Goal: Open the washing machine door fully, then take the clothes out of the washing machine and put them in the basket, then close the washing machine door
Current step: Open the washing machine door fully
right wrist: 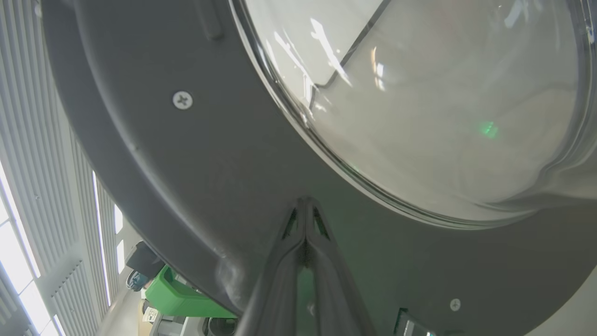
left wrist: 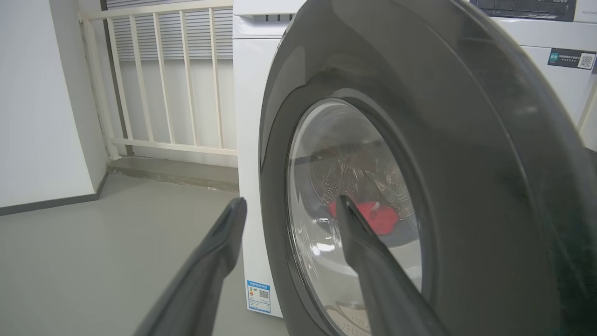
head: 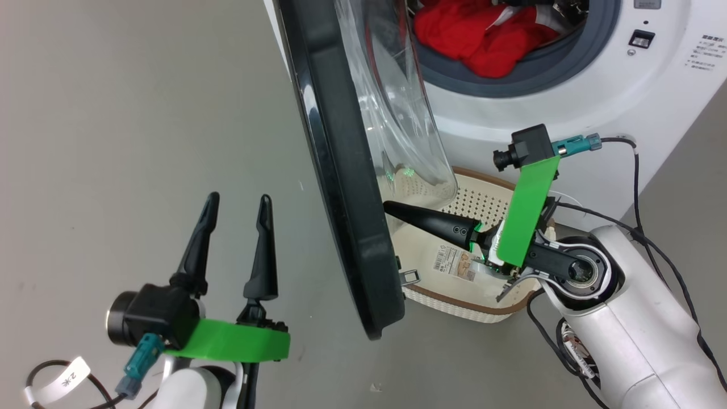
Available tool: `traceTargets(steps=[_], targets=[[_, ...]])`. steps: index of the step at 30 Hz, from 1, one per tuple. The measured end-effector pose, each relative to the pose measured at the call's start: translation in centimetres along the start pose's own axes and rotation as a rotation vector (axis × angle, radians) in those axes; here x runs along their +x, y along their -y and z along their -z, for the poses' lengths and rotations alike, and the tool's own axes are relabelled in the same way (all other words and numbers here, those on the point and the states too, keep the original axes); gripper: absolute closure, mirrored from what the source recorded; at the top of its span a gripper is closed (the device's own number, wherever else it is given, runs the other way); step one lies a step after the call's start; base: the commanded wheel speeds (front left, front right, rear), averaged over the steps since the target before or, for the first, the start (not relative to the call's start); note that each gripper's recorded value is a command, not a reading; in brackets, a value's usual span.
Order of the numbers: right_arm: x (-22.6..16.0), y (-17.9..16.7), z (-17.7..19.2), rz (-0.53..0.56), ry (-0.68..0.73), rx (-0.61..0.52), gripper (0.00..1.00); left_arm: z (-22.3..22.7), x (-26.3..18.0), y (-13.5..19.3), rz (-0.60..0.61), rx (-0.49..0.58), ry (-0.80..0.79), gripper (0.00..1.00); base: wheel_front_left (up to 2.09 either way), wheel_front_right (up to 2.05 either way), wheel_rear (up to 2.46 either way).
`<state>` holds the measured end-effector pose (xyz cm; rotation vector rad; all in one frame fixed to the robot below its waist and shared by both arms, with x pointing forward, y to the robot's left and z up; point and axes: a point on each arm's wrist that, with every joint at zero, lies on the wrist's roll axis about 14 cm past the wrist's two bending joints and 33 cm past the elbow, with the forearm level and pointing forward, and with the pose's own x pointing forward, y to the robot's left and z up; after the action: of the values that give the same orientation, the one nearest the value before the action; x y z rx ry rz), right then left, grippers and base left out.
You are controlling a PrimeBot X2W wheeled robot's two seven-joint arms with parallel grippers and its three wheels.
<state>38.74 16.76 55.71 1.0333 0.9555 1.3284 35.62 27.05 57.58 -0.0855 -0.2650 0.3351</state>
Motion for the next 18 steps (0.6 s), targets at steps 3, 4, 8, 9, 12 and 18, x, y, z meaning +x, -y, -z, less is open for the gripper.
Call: traceTargets(steps=[3, 4, 8, 9, 12, 18], targets=[[0.4, -0.1, 0.4, -0.002, -0.016, 0.000, 1.00, -0.2, -0.2, -0.3, -0.008, 0.003, 0.003, 0.00, 0.00, 0.00, 0.00], [0.5, -0.2, 0.5, -0.003, -0.021, 0.000, 1.00, -0.2, -0.3, -0.4, -0.009, 0.003, 0.004, 0.00, 0.00, 0.00, 0.00], [1.2, -0.5, 1.2, -0.013, -0.048, 0.004, 1.00, -0.2, -0.7, -0.6, -0.016, 0.000, -0.001, 0.00, 0.00, 0.00, 0.00], [1.4, -0.6, 1.5, -0.016, -0.056, 0.005, 1.00, -0.2, -0.7, -0.7, -0.019, -0.001, -0.002, 0.00, 0.00, 0.00, 0.00], [1.9, -0.8, 2.0, -0.022, -0.075, 0.006, 1.00, -0.2, -1.1, -1.0, -0.027, 0.002, -0.006, 0.00, 0.00, 0.00, 0.00], [2.7, -1.2, 2.8, -0.036, -0.101, 0.012, 1.00, -0.2, -1.7, -1.7, -0.047, 0.006, -0.012, 0.00, 0.00, 0.00, 0.00]])
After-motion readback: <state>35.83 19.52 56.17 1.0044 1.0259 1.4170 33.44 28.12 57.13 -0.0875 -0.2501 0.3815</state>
